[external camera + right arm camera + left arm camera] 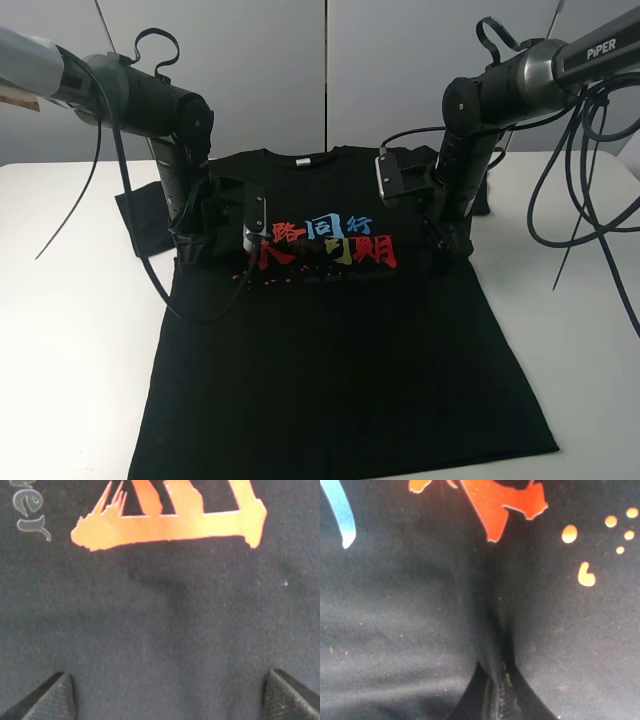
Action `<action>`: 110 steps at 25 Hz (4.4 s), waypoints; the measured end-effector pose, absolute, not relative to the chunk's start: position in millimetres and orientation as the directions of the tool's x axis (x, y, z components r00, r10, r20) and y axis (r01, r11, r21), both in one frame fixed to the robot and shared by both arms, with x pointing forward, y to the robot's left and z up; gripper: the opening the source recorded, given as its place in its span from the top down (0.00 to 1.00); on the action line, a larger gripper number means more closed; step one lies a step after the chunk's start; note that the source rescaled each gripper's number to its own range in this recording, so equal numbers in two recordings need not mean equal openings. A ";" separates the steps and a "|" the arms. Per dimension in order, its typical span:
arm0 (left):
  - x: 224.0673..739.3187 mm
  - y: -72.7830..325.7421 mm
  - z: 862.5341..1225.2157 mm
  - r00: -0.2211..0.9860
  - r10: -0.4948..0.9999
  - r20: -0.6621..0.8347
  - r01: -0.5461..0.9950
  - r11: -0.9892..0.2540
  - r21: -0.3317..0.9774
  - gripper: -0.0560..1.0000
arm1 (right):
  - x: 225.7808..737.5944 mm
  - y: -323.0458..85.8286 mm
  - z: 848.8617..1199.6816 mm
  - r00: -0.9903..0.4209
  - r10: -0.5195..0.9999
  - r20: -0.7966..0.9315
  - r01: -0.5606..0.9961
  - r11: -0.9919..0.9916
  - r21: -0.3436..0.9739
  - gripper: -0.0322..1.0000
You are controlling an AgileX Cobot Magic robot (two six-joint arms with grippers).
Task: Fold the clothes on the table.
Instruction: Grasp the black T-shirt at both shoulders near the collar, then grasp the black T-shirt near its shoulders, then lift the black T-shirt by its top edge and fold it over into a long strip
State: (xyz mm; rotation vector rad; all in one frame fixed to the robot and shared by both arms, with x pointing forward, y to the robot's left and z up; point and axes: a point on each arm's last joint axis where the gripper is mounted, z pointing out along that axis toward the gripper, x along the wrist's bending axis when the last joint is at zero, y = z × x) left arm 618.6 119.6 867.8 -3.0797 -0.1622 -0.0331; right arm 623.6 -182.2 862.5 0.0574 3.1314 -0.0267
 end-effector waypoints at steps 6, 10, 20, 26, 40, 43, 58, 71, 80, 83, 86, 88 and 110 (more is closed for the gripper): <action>618.6 119.7 867.9 0.994 0.108 0.025 0.109 -0.992 -0.057 0.95 | 620.6 -182.3 860.0 -0.999 0.039 0.024 0.038 0.999 -0.030 0.62; 618.6 119.7 867.9 0.994 0.108 0.025 0.109 -0.992 -0.057 0.95 | 620.5 -182.3 860.0 -0.999 0.039 0.025 0.038 0.999 -0.030 0.92; 618.2 119.1 867.9 0.994 0.106 0.024 0.107 -0.993 -0.058 0.95 | 620.3 -181.0 862.7 -0.997 0.077 0.026 0.077 0.997 -0.016 0.97; 618.2 119.1 867.9 0.993 0.112 0.025 0.113 -0.992 -0.058 0.95 | 619.6 -181.2 865.0 -0.996 0.081 0.027 0.081 0.997 -0.017 0.97; 621.4 115.9 930.8 0.972 0.131 0.194 0.119 -0.990 0.072 0.95 | 615.0 -182.1 945.5 -0.982 0.131 -0.134 0.124 0.990 0.061 0.97; 619.8 116.7 954.0 0.959 0.152 0.241 0.129 -0.986 0.109 0.95 | 610.7 -183.4 969.8 -0.970 0.162 -0.182 0.148 0.985 0.089 0.97; 584.0 135.0 1085.0 0.855 0.211 0.474 0.084 -0.957 0.276 0.95 | 551.9 -201.6 1086.4 -0.929 0.229 -0.292 0.186 0.968 0.165 0.97; 576.8 135.8 1109.1 0.805 0.234 0.545 0.047 -0.941 0.334 0.95 | 540.9 -205.6 1103.7 -0.906 0.274 -0.323 0.219 0.956 0.194 0.97; 609.6 126.2 1099.0 0.658 0.268 0.704 -0.010 -0.931 0.364 0.95 | 588.5 -209.6 1083.0 -0.776 0.257 -0.576 0.225 0.966 0.129 0.97; 616.9 124.2 1107.3 0.566 0.275 0.778 -0.066 -0.925 0.375 0.95 | 605.9 -211.6 1087.1 -0.646 0.282 -0.709 0.241 0.957 0.160 0.97; 620.7 122.7 1114.8 0.501 0.281 0.818 -0.123 -0.913 0.388 0.95 | 611.9 -211.1 1093.9 -0.574 0.279 -0.770 0.217 0.958 0.185 0.97; 622.3 125.9 1115.1 0.497 0.294 0.816 -0.112 -0.911 0.397 0.95 | 611.3 -211.5 1093.2 -0.576 0.296 -0.762 0.233 0.953 0.193 0.97; 564.3 139.7 1053.6 0.934 0.343 0.098 0.325 -0.932 0.161 0.95 | 518.8 -198.6 986.3 -0.980 0.187 0.060 0.194 0.973 0.126 0.97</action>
